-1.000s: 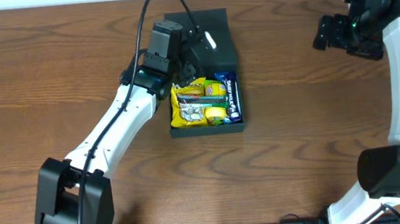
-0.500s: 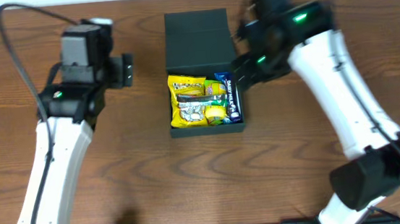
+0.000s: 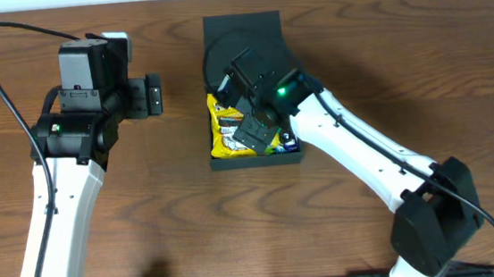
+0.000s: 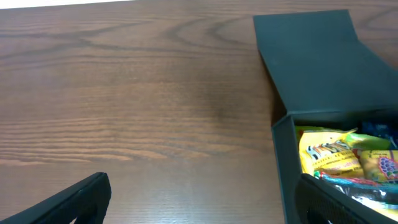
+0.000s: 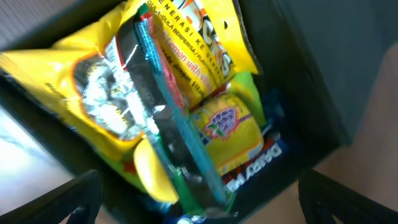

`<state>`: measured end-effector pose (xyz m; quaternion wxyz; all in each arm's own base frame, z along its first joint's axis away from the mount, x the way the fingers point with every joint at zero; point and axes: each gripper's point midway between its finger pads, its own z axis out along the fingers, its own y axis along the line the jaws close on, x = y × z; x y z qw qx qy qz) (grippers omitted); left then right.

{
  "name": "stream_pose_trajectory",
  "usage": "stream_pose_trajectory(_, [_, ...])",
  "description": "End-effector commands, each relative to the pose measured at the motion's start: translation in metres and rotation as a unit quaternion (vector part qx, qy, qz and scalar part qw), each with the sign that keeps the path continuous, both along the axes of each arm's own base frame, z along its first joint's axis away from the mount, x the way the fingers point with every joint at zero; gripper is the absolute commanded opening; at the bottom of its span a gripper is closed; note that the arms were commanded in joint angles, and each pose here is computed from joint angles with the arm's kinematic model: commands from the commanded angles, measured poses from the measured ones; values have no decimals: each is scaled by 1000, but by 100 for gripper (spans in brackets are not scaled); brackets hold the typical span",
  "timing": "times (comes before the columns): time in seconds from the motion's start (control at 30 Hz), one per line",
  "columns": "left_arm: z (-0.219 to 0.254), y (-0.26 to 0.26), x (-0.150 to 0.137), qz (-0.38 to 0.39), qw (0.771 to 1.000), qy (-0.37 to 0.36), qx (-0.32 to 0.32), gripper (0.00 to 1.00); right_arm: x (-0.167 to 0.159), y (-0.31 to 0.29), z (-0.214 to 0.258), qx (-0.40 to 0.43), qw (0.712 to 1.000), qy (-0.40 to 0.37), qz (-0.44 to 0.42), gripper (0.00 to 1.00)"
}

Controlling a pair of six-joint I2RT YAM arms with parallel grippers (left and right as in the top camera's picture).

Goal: Pack container

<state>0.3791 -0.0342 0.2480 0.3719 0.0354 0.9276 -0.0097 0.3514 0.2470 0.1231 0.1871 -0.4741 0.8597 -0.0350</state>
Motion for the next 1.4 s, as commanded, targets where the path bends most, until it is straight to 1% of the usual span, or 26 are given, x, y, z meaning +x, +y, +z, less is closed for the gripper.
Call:
stream_pose_trajectory(0.0, [7, -2, -3, -4, 1000, -8, -12, 95, 5, -1, -7, -22, 999, -21, 41, 99])
stream_pose_trajectory(0.13, [7, -1, -3, -1, 1000, -8, -12, 95, 10, 4, -13, -7, 999, -27, 43, 99])
stream_pose_trajectory(0.33, [7, 11, -2, 22, 1000, -7, -21, 95, 8, 9, -28, -6, 999, -8, 48, 93])
stream_pose_trajectory(0.5, [7, 14, -2, 24, 999, -5, -29, 95, 9, 9, -45, -16, 999, 6, 49, 86])
stream_pose_trajectory(0.6, [7, 15, -2, 25, 999, -5, -29, 95, 9, 9, -47, -17, 999, 8, 48, 75])
stream_pose_trajectory(0.67, [7, 15, -2, 25, 999, -6, -29, 95, 10, 10, -47, -15, 999, 5, 48, 66])
stream_pose_trajectory(0.83, [7, 15, -3, 25, 999, -5, -29, 95, 18, 9, -44, -19, 999, -13, 41, 52])
stream_pose_trajectory(0.9, [7, 15, -3, 25, 999, -5, -29, 95, 18, 10, -43, -18, 999, -15, 41, 47])
stream_pose_trajectory(1.0, [7, 15, -3, 26, 999, -5, -30, 95, 21, 9, -42, -20, 999, -21, 38, 36])
stream_pose_trajectory(1.07, [6, 15, -3, 26, 999, -5, -30, 95, 22, 10, -42, -18, 999, -24, 38, 35])
stream_pose_trajectory(1.13, [6, 15, -3, 26, 999, -4, -30, 95, 24, 11, -41, -16, 999, -29, 37, 32])
stream_pose_trajectory(1.2, [5, 15, -4, 26, 999, -2, -30, 95, 29, 10, -39, -17, 999, -40, 33, 32])
stream_pose_trajectory(1.37, [3, 15, -6, 26, 999, 6, -30, 95, 58, 8, -25, -16, 995, -103, 14, 32])
